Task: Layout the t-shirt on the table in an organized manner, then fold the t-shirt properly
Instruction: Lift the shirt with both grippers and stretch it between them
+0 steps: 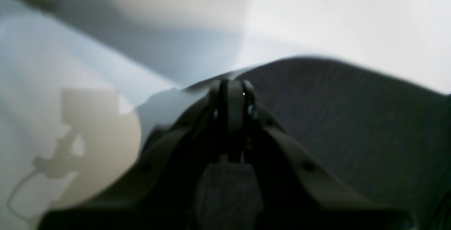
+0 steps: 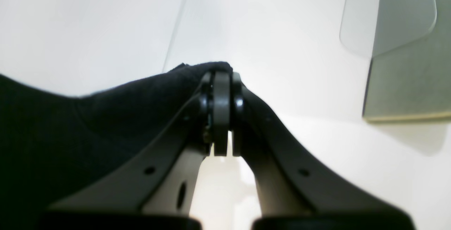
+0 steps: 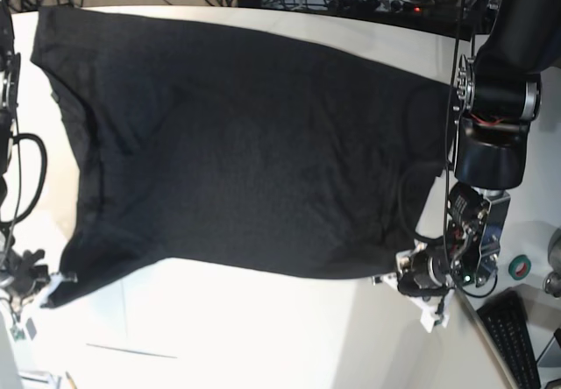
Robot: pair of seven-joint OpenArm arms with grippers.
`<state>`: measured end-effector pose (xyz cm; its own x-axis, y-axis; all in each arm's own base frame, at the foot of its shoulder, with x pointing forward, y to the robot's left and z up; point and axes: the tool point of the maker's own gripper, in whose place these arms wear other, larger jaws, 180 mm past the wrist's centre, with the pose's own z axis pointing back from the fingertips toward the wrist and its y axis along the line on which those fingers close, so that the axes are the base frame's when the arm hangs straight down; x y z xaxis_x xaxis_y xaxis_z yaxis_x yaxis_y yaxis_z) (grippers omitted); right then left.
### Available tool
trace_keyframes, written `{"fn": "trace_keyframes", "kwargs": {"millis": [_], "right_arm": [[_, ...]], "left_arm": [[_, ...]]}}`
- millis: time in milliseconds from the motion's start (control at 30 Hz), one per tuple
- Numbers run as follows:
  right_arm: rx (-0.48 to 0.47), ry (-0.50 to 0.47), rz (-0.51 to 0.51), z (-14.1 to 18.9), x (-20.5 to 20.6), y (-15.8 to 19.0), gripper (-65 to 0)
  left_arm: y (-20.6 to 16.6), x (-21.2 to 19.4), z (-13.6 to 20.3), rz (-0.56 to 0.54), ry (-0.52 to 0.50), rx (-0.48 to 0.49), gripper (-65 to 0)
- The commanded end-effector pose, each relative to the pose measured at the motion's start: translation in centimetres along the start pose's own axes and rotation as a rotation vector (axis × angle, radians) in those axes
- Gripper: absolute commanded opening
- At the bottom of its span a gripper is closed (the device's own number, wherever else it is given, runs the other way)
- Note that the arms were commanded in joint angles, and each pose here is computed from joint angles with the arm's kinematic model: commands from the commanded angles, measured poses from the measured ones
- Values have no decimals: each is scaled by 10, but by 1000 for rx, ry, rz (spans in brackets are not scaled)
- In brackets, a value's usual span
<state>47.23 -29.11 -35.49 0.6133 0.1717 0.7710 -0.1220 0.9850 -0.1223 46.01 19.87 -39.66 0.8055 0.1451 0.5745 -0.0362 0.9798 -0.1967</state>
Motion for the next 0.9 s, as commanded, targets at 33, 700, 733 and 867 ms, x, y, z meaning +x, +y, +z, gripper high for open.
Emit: {"fn": "trace_keyframes", "kwargs": {"millis": [33, 700, 733, 867], "right_arm": [[-16, -73, 3, 5, 27, -10, -650], [-6, 206, -288, 7, -66, -10, -276], [0, 215, -310, 7, -73, -6, -276], [16, 241, -329, 7, -90, 4, -275]], "left_arm": [[1, 17, 6, 1, -51, -5, -650], [24, -30, -3, 13, -19, 31, -650], [24, -30, -3, 13, -19, 31, -650], [23, -31, -3, 8, -17, 30, -650]]}}
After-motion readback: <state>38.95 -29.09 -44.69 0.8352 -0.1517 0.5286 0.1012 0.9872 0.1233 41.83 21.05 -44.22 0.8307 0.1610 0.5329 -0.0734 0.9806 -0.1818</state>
